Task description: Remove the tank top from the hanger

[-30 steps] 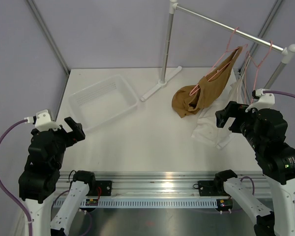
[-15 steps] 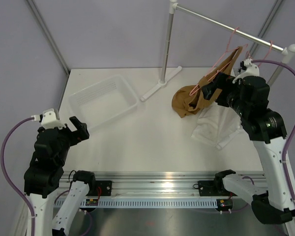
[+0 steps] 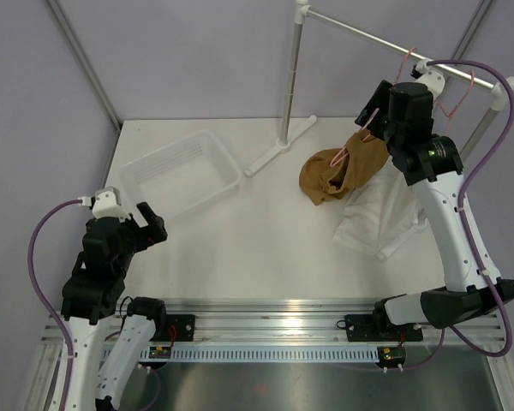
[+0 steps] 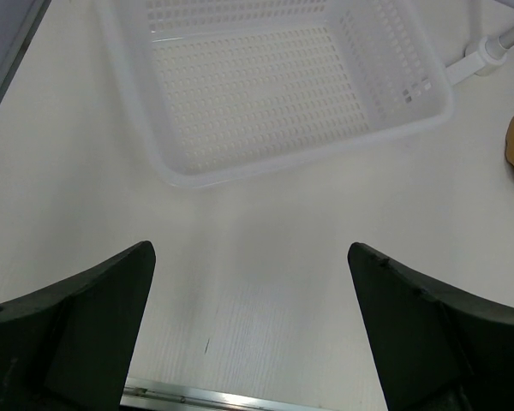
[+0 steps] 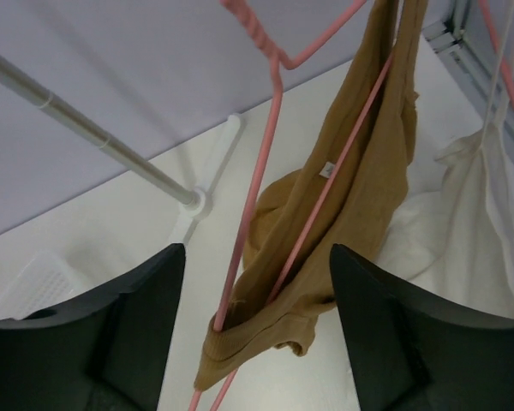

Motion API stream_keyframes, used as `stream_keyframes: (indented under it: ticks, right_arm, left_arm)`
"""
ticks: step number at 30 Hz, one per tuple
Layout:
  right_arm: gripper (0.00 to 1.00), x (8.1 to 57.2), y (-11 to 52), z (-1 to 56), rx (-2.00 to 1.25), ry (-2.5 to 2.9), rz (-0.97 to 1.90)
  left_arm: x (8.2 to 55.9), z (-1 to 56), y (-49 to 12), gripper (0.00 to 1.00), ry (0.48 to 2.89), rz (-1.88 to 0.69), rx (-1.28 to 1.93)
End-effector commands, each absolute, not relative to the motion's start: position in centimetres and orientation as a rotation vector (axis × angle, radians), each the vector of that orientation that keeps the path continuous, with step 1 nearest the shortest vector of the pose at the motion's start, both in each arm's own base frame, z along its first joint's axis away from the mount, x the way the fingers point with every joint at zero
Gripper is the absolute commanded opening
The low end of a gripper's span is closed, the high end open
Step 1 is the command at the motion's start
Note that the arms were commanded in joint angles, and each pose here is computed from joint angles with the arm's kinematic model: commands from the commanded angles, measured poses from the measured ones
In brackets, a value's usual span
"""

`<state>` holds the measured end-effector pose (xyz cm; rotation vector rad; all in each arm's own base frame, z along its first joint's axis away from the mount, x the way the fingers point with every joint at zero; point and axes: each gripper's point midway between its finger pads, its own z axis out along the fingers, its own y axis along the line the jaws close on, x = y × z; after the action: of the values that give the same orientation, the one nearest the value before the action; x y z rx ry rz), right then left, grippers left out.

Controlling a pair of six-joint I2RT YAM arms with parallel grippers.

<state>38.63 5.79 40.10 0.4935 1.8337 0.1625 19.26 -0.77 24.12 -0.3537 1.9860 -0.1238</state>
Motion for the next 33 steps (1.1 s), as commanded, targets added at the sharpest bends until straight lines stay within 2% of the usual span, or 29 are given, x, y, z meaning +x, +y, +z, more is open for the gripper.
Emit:
stream_keyframes:
  ticks: [1, 3, 6, 10, 11, 20, 21, 22, 33]
  right_arm:
    - [0.71, 39.3, 2.7, 40.6, 0.59, 1.765, -0.015]
    - [0.59, 39.5, 2.4, 40.2, 0.583, 1.758, -0.039]
    - [0.53, 39.5, 1.8, 40.2, 0.584, 1.755, -0.089]
    - [0.33, 39.5, 1.5, 40.2, 0.578, 1.76, -0.115]
    - [0.26, 39.5, 1.5, 40.2, 0.577, 1.759, -0.115]
    - [0.16, 39.6, 1.4, 40.2, 0.584, 1.753, -0.126]
    - [0.06, 39.6, 1.3, 40.1, 0.586, 1.753, -0.129]
    - [0.0, 39.5, 1.3, 40.2, 0.588, 1.751, -0.125]
    - [0.0, 39.2, 2.8, 45.9, 0.496, 1.692, -0.004]
  left_arm:
    - [20.4, 25.6, -1.1, 0.99, 1.92, -0.157, -0.362]
    - [20.3, 25.7, -1.1, 0.99, 1.907, -0.164, -0.36]
    - [20.3, 25.7, -1.1, 0.99, 1.904, -0.168, -0.361]
    - [20.1, 25.9, -1.1, 0.99, 1.891, -0.171, -0.36]
    - [20.1, 25.9, -1.1, 0.99, 1.891, -0.173, -0.361]
    - [20.2, 25.7, -1.2, 0.99, 1.897, -0.173, -0.354]
    - [20.2, 25.8, -1.2, 0.99, 1.896, -0.173, -0.354]
    - [20.2, 25.8, -1.2, 0.99, 1.895, -0.173, -0.357]
    - [20.0, 26.0, -1.0, 0.99, 1.879, -0.17, -0.368]
